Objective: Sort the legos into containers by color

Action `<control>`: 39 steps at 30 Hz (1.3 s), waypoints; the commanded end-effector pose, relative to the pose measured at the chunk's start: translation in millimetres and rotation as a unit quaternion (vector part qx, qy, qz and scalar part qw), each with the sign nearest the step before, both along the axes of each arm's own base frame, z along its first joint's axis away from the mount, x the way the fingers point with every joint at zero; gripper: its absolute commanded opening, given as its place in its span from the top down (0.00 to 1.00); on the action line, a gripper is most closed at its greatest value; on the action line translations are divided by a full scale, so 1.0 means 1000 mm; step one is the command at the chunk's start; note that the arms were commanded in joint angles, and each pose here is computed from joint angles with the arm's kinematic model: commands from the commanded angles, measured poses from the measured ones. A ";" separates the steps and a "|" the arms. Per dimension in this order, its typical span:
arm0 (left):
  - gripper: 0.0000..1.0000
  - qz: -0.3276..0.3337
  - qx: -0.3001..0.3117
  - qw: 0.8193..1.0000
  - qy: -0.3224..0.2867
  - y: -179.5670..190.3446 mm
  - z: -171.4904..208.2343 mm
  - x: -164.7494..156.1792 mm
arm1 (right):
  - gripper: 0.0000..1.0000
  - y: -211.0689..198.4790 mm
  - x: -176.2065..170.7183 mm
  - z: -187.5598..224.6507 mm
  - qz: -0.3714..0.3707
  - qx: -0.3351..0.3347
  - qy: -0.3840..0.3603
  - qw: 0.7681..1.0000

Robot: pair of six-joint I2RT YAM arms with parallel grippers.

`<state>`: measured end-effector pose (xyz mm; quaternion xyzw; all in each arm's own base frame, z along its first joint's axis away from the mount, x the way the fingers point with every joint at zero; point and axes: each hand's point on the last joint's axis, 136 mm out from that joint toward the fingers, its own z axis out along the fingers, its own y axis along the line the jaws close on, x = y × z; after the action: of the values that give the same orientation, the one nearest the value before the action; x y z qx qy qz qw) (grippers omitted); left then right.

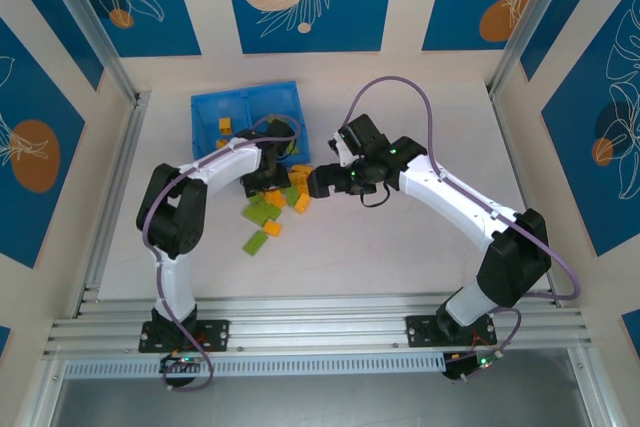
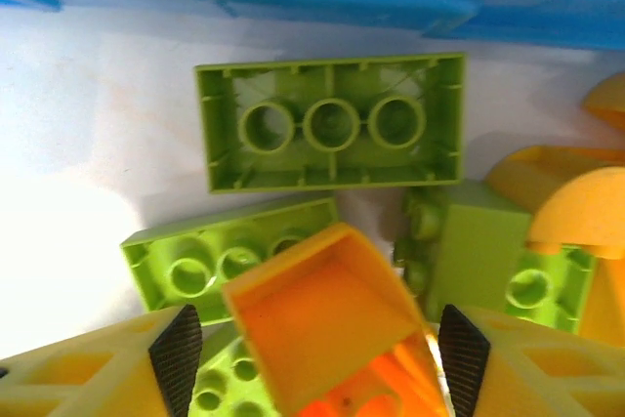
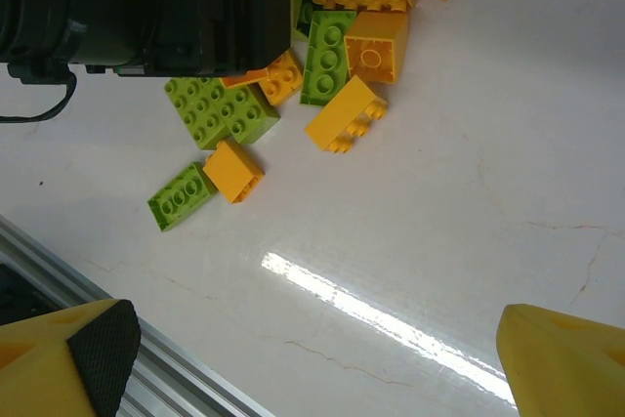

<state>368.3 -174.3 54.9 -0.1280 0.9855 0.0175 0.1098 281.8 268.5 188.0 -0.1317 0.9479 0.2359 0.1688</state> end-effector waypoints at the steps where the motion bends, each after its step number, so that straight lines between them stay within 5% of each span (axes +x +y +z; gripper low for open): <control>1: 0.36 -0.013 0.050 0.998 0.023 0.020 0.001 -0.009 | 0.04 -0.005 -0.007 0.004 0.007 -0.004 -0.004 1.000; 15: 0.68 -0.022 0.053 0.998 -0.004 0.025 0.017 -0.008 | 0.04 -0.001 -0.009 0.003 0.013 -0.005 0.000 1.000; 21: 0.70 -0.031 0.022 0.996 -0.085 0.022 0.088 0.005 | 0.04 0.014 -0.018 0.016 0.056 0.030 -0.018 0.998; 28: 0.70 0.019 0.017 0.984 -0.176 0.070 0.162 0.045 | 0.04 0.026 -0.018 0.051 0.074 0.093 -0.119 0.986; 34: 0.72 0.075 0.038 0.982 -0.171 0.122 0.142 0.090 | 0.04 0.015 -0.022 0.059 0.068 0.090 -0.142 0.983; 39: 0.69 0.067 0.015 0.988 -0.139 0.120 0.105 0.124 | 0.04 0.003 -0.027 0.053 0.053 0.069 -0.128 0.988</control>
<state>477.2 -44.6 174.6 -0.2145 0.9401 0.0380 0.2623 257.8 280.9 242.1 -0.2013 0.8876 0.3054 0.2801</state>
